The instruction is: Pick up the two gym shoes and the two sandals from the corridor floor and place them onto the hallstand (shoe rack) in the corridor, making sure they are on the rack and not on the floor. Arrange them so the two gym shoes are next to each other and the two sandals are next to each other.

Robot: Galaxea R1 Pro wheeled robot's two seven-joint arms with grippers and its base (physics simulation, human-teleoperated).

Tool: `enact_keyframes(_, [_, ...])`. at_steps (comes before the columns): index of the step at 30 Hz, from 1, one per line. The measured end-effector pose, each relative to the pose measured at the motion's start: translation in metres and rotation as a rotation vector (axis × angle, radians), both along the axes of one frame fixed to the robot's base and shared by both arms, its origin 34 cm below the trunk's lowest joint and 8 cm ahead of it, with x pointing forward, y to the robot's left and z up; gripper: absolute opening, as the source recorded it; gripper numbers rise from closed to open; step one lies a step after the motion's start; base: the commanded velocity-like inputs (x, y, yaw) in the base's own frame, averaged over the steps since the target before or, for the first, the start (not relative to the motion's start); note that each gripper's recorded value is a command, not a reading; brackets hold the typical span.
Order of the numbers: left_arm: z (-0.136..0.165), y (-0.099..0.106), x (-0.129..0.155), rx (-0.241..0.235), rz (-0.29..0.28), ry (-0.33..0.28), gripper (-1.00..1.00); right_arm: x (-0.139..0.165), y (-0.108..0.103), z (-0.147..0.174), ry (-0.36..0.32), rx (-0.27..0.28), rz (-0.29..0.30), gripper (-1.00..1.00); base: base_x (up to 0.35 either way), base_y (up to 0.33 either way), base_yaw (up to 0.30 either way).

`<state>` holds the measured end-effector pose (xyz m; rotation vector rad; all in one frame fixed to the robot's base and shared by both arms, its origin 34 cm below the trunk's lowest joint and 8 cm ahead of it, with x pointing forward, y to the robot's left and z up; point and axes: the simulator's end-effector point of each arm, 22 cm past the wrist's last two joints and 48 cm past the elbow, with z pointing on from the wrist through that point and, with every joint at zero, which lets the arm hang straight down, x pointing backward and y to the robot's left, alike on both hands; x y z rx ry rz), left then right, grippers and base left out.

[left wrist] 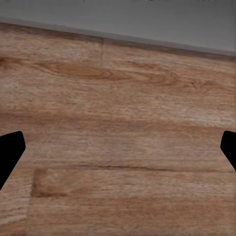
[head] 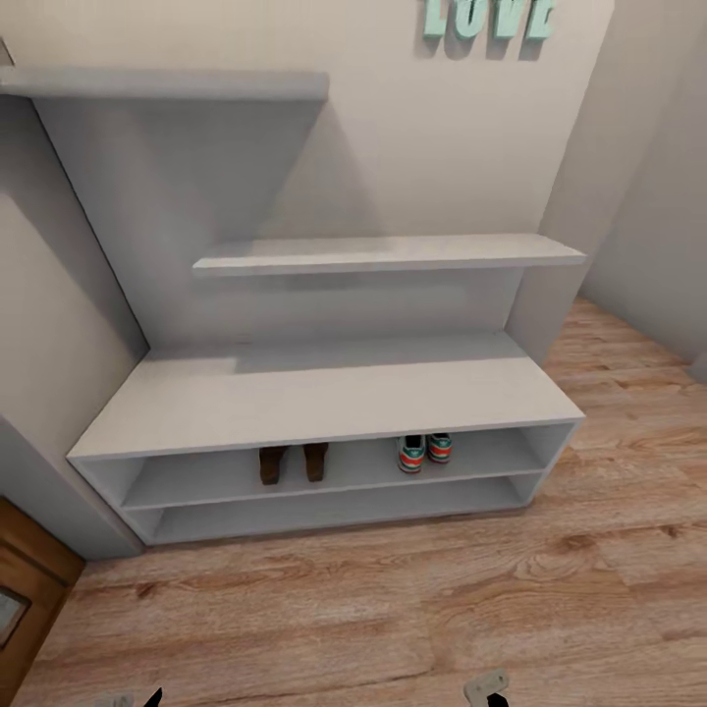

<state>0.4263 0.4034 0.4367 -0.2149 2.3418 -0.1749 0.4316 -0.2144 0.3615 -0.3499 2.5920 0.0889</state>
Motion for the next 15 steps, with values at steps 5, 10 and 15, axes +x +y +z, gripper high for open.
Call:
enact_keyframes(5, [0.009, 0.0, 0.001, 0.002, 0.0, 0.001, 1.0, 0.001, -0.001, 0.01, 0.001, -0.002, -0.001, 1.0, 0.0, 0.0, 0.0])
enact_keyframes(10, [0.019, 0.0, 0.002, 0.002, 0.0, 0.001, 1.0, 0.002, -0.002, 0.019, 0.002, -0.004, -0.001, 1.0, 0.0, 0.0, 0.0])
enact_keyframes(15, [0.029, 0.0, 0.004, 0.002, -0.001, 0.002, 1.0, 0.003, -0.002, 0.029, 0.002, -0.004, -0.001, 1.0, 0.0, 0.0, 0.0])
